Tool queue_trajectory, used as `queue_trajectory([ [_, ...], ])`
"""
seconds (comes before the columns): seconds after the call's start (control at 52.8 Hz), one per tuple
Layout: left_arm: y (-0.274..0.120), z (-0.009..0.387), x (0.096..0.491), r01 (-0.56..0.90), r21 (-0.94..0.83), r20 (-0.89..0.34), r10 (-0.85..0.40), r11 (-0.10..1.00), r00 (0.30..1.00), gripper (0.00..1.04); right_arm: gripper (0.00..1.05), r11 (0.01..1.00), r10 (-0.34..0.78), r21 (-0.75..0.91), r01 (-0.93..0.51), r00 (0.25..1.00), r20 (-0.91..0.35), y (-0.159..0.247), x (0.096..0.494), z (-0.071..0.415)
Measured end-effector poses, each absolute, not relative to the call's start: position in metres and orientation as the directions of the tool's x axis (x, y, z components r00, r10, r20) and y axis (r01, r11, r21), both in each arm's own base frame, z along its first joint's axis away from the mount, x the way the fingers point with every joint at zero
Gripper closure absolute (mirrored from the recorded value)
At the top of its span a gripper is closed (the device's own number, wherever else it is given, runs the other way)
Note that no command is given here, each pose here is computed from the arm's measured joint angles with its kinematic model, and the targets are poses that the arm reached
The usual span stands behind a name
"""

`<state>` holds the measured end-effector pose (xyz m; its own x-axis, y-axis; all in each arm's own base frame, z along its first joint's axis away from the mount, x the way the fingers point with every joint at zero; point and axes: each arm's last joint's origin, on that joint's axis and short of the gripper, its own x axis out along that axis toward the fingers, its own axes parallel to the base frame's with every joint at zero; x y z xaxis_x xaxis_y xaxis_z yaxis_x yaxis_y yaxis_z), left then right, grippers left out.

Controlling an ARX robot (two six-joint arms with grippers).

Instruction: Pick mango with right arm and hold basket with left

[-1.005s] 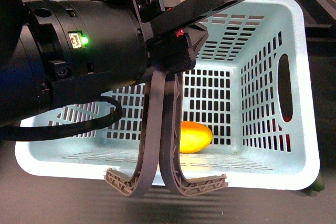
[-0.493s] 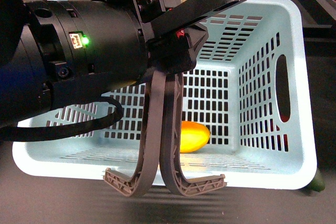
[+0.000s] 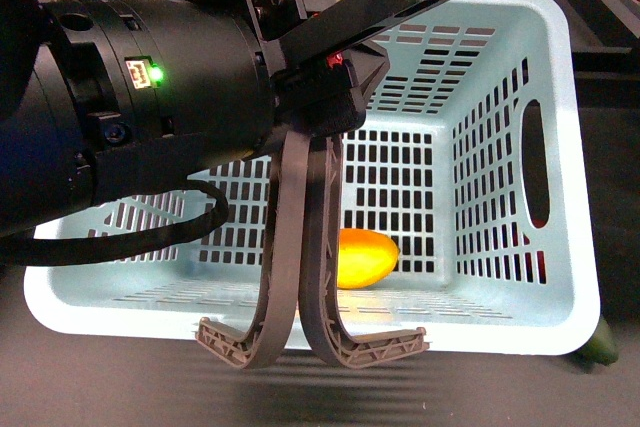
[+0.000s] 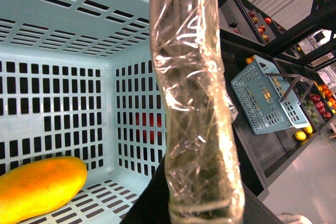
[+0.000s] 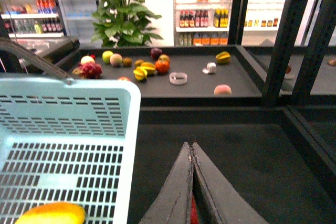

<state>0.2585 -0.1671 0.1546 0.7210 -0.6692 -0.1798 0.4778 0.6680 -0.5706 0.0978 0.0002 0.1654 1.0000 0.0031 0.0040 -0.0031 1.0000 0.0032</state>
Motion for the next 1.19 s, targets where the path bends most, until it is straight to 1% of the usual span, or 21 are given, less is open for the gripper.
queue_trajectory([
  [0.701,-0.167,0.155,0.258,0.478,-0.571,-0.180,-0.670,0.667,0.720,0.98,1.02,1.000,0.003,0.003,-0.003,1.000,0.002,0.000,0.098,0.165],
  [0.758,-0.167,0.155,0.258,0.478,-0.571,-0.180,-0.670,0.667,0.720,0.98,0.91,1.000,0.003,0.002,-0.003,1.000,0.002,0.000,0.098,0.165],
  [0.815,-0.167,0.155,0.258,0.478,-0.571,-0.180,-0.670,0.667,0.720,0.98,0.77,1.000,0.003,0.002,-0.003,1.000,0.002,0.000,0.098,0.165],
  [0.91,-0.167,0.155,0.258,0.478,-0.571,-0.180,-0.670,0.667,0.720,0.98,0.59,1.000,0.003,0.002,-0.003,1.000,0.002,0.000,0.098,0.165],
  [0.929,-0.167,0.155,0.258,0.478,-0.571,-0.180,-0.670,0.667,0.720,0.98,0.54,1.000,0.003,0.002,-0.003,1.000,0.002,0.000,0.098,0.165],
  [0.986,-0.167,0.155,0.258,0.478,-0.571,-0.180,-0.670,0.667,0.720,0.98,0.47,1.000,0.003,0.002,-0.003,1.000,0.002,0.000,0.098,0.165],
  [1.024,-0.169,0.155,0.258,0.475,-0.534,-0.165,-0.637,0.700,0.753,0.98,0.40,1.000,0.003,0.001,-0.003,1.000,0.002,0.000,0.098,0.165],
  [1.043,-0.169,0.155,0.259,0.469,-0.518,-0.158,-0.619,0.715,0.769,0.98,0.38,1.000,0.003,0.002,-0.003,1.000,0.002,0.000,0.098,0.165],
  [1.081,-0.169,0.154,0.261,0.439,-0.454,-0.135,-0.547,0.775,0.826,0.98,0.31,1.000,0.003,0.002,-0.003,1.000,0.002,0.000,0.098,0.165],
  [1.1,-0.169,0.153,0.261,0.429,-0.435,-0.133,-0.527,0.792,0.839,0.98,0.29,1.000,0.003,0.002,-0.003,1.000,0.002,0.000,0.098,0.165],
  [1.137,-0.171,0.151,0.264,0.384,-0.367,-0.129,-0.455,0.847,0.881,0.98,0.22,1.000,0.004,0.002,-0.004,1.000,0.002,0.000,0.098,0.165],
  [1.194,-0.172,0.152,0.269,0.351,-0.312,-0.118,-0.403,0.883,0.908,0.98,0.15,1.000,0.003,0.002,-0.003,1.000,0.002,0.000,0.098,0.165],
])
